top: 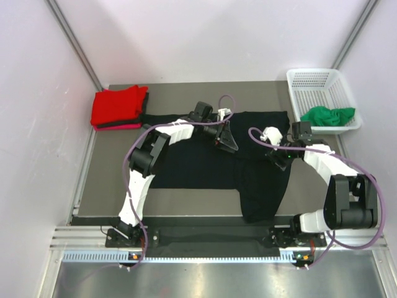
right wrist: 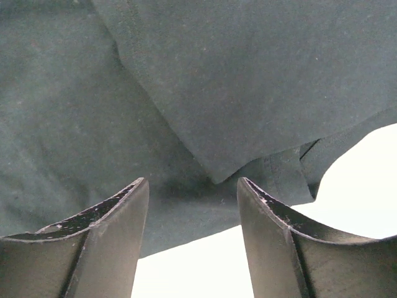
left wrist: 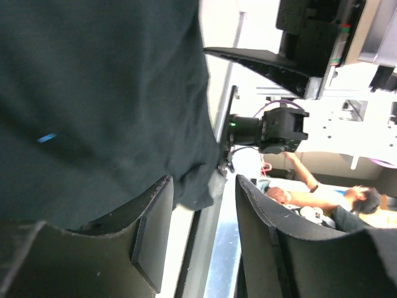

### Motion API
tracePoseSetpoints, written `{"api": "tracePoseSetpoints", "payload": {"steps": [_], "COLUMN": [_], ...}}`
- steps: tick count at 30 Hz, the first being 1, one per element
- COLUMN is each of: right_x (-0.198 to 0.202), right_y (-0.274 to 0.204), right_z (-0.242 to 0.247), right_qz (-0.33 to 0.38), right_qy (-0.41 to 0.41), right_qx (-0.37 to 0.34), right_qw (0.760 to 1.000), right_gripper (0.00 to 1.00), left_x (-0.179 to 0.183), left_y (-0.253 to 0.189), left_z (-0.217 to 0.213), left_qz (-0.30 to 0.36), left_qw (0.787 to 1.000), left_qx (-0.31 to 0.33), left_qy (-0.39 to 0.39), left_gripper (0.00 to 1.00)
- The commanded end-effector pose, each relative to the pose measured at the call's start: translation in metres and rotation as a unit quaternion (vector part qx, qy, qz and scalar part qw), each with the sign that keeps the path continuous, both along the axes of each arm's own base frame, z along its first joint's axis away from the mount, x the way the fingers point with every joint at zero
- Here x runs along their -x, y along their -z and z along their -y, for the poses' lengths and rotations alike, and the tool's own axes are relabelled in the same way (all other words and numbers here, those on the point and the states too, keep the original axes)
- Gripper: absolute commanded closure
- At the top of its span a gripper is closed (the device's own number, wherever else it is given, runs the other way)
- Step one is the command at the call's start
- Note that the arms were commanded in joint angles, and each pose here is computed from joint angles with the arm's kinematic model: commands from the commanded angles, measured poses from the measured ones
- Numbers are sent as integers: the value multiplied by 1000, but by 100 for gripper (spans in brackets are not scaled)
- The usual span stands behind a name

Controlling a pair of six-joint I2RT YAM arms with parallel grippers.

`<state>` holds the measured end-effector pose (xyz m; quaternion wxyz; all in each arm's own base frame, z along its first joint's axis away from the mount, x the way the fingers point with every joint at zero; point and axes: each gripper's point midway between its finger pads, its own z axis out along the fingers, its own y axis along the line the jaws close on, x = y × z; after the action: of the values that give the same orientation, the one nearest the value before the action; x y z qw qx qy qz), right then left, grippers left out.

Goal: Fold and stack the t-shirts
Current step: Fold the tshirt

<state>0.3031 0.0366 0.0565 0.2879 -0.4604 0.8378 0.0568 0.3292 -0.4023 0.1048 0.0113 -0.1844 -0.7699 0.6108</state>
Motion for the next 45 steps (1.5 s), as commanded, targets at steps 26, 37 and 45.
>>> {"api": "tracePoseSetpoints", "payload": {"steps": [26, 37, 45], "right_x": [-67, -63, -55], "right_y": [5, 13, 11], "right_z": [6, 8, 10], "right_qz": [36, 17, -3], "right_qy": [25, 26, 18], "right_qx": [3, 8, 17], "right_qw": [999, 999, 1000], "right_gripper": [35, 39, 74], "left_x": [-13, -13, -10], "left_y": [-5, -5, -6], "left_z": [-18, -17, -23], "left_qz": [52, 52, 55], "left_qw": [998, 998, 998], "left_qx": [-17, -17, -23], "left_qy": [-14, -15, -13], "left_gripper": [51, 51, 52]}}
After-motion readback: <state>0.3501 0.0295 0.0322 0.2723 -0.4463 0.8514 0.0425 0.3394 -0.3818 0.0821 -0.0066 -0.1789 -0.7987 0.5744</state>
